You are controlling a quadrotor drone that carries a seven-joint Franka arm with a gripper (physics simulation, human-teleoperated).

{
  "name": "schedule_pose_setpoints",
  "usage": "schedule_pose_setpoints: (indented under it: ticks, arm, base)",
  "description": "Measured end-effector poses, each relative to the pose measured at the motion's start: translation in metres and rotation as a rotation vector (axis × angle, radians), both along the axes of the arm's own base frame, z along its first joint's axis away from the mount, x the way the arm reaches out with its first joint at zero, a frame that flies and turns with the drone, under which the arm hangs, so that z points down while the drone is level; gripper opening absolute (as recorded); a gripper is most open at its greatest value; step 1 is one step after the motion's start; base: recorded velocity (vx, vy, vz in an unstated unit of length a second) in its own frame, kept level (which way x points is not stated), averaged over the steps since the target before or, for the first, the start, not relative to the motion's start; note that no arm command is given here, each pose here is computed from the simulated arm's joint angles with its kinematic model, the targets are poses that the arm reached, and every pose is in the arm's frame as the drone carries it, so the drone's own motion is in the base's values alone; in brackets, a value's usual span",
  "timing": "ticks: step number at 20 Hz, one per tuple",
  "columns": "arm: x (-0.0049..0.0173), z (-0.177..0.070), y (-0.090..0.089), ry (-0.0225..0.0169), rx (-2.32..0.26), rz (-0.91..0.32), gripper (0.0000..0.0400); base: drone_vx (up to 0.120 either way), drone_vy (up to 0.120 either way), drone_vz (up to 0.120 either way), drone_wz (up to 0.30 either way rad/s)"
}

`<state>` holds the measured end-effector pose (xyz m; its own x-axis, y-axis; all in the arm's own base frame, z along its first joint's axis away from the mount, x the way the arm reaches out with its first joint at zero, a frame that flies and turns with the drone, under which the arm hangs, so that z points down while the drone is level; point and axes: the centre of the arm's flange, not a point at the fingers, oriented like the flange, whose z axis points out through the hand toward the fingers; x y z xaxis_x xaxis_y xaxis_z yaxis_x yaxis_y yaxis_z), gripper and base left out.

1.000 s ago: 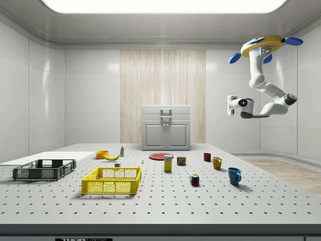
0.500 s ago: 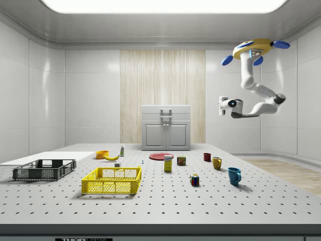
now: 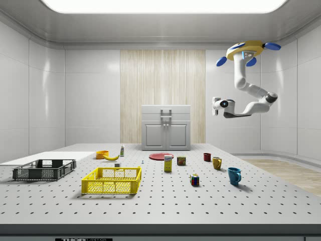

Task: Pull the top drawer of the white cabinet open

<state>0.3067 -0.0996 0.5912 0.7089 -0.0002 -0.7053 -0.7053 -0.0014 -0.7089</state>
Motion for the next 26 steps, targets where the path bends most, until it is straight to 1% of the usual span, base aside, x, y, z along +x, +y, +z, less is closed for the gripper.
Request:
schedule_pose_setpoints:
  ticks: [21,26]
  arm:
    - [0.0,-0.0001,-0.0001,0.0003,0.0,0.0,0.0305]
    - [0.0,-0.0001,-0.0001,0.0004,0.0,0.0,0.0305]
  base:
    - [0.12,-0.12,0.0,0.0]
    - [0.12,-0.008,0.0,0.0]
